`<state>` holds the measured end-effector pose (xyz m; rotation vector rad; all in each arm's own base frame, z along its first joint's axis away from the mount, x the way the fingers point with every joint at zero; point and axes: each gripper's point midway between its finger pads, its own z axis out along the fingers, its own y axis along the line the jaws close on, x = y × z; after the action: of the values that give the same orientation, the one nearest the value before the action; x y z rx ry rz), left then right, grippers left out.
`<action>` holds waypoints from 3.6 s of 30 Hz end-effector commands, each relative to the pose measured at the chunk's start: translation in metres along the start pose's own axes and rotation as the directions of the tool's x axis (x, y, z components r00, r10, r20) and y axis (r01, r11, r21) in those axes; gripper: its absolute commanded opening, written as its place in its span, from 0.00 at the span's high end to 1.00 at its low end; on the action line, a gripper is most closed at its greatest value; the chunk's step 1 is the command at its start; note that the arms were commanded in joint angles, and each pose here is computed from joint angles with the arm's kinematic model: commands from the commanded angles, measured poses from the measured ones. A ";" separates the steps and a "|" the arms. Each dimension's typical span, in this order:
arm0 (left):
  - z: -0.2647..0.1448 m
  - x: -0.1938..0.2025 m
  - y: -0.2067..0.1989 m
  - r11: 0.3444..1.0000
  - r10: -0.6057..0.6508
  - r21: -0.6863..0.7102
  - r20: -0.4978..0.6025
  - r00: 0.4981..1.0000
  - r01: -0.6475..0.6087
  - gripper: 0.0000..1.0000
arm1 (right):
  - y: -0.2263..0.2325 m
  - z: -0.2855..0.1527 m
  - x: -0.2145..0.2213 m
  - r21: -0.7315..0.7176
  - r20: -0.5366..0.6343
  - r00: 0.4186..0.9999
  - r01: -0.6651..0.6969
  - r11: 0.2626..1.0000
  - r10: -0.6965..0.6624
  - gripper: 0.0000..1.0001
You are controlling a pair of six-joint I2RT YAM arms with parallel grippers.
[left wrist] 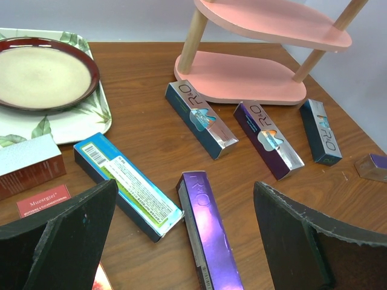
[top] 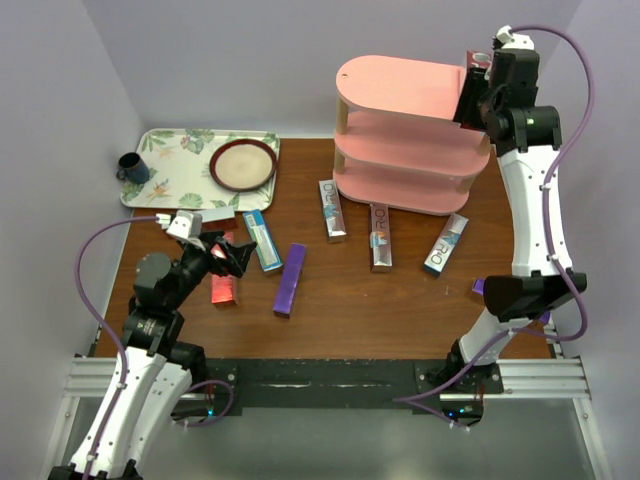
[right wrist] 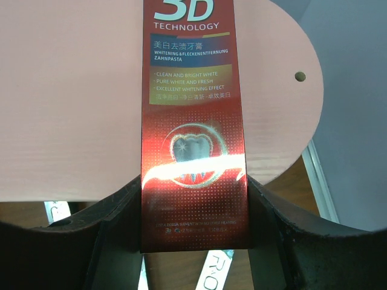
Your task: Place and organize the toothpastes onto the shelf
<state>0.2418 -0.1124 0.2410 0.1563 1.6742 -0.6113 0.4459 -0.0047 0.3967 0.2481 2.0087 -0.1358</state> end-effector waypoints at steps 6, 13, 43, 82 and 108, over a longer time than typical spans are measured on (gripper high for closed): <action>-0.001 -0.016 -0.010 0.999 0.000 0.036 0.033 0.999 -0.001 0.00 | 0.006 0.000 -0.021 -0.050 0.061 0.998 -0.014 0.999 0.017 0.64; -0.001 -0.016 -0.010 0.999 0.000 0.032 0.034 0.999 -0.001 0.00 | -0.004 -0.004 -0.021 0.000 0.064 0.998 -0.024 1.000 0.024 0.62; -0.001 -0.016 -0.010 1.000 0.000 0.031 0.036 0.999 -0.001 0.00 | -0.010 -0.031 -0.022 0.001 0.101 0.992 -0.077 0.997 0.076 0.14; -0.014 0.091 0.102 0.734 -0.385 -0.668 -0.264 0.884 0.121 0.00 | 0.048 -0.140 0.165 -0.557 -0.118 0.991 -0.121 0.822 0.066 0.02; 0.042 0.149 0.164 0.631 -0.429 -0.763 -0.492 0.757 -0.138 0.33 | 0.097 -0.139 0.246 -0.644 -0.210 0.974 -0.068 0.762 -0.091 0.02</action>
<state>0.3038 -0.0331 0.0334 -0.4888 2.5724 0.1207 0.2406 0.1440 0.2303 -0.2024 2.2057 0.6078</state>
